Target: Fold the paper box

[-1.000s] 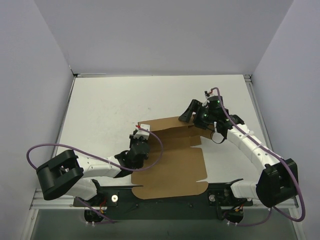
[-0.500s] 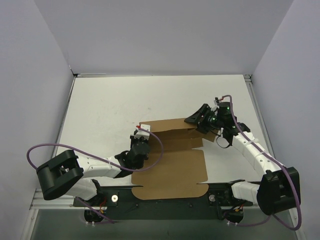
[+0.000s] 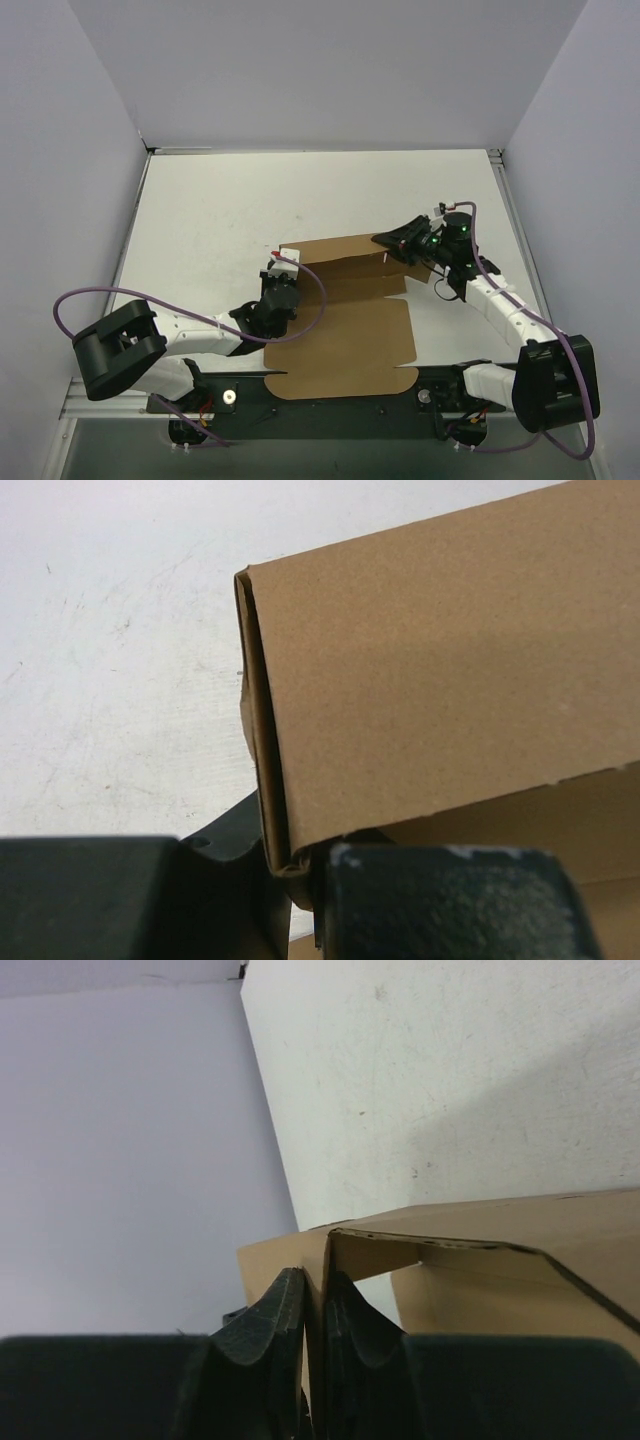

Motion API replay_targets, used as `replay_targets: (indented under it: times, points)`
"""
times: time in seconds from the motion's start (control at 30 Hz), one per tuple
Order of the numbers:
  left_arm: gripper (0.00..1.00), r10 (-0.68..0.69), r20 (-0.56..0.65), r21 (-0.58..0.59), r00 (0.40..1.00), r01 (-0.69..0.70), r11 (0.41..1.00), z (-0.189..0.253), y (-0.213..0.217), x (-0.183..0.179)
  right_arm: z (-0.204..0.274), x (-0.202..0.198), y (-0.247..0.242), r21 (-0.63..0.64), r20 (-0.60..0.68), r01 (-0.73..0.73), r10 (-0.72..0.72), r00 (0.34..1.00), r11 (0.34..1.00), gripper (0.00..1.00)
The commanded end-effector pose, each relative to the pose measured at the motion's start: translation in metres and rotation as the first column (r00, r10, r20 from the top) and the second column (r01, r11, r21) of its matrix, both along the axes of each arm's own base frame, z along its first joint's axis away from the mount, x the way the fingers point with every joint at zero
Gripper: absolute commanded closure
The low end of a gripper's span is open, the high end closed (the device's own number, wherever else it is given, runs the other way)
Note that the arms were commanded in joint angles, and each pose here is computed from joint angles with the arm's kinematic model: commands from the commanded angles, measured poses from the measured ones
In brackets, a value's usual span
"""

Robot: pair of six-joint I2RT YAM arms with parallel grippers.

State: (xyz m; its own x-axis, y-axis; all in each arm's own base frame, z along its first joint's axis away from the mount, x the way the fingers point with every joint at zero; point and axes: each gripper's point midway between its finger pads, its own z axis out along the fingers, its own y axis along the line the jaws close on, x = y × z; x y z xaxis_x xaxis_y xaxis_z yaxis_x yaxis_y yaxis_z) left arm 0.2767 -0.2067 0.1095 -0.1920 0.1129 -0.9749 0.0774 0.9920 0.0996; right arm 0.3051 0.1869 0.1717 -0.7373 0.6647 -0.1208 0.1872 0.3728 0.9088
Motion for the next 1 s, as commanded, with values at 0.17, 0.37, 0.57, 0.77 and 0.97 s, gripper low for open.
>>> replay_targets:
  times: [0.17, 0.37, 0.57, 0.77, 0.97]
  points:
    - [1.00, -0.149, -0.089, 0.035, 0.985, 0.153, 0.988, -0.021, -0.022, -0.016, 0.013, 0.005, -0.002, 0.092, 0.043, 0.040, -0.045, 0.998, 0.995, 1.00]
    - [1.00, -0.148, -0.098, 0.040, 0.984, 0.152, 0.988, -0.021, -0.025, -0.015, 0.014, 0.005, -0.005, 0.074, 0.060, 0.055, -0.060, 0.996, 0.996, 1.00]
    - [1.00, -0.090, -0.165, 0.028, 0.982, 0.096, 0.995, -0.020, -0.010, -0.002, 0.003, -0.008, -0.029, -0.139, 0.108, 0.107, -0.093, 0.990, 0.984, 0.45]
    - [1.00, -0.042, -0.229, 0.033, 0.973, 0.051, 0.998, -0.020, 0.011, 0.008, -0.002, -0.039, -0.057, -0.424, 0.212, 0.140, -0.052, 0.976, 0.895, 0.33]
    - [1.00, -0.002, -0.260, 0.042, 0.966, 0.013, 0.999, -0.019, 0.032, 0.014, -0.016, -0.071, -0.047, -0.567, 0.256, 0.100, 0.060, 0.965, 0.818, 0.33]
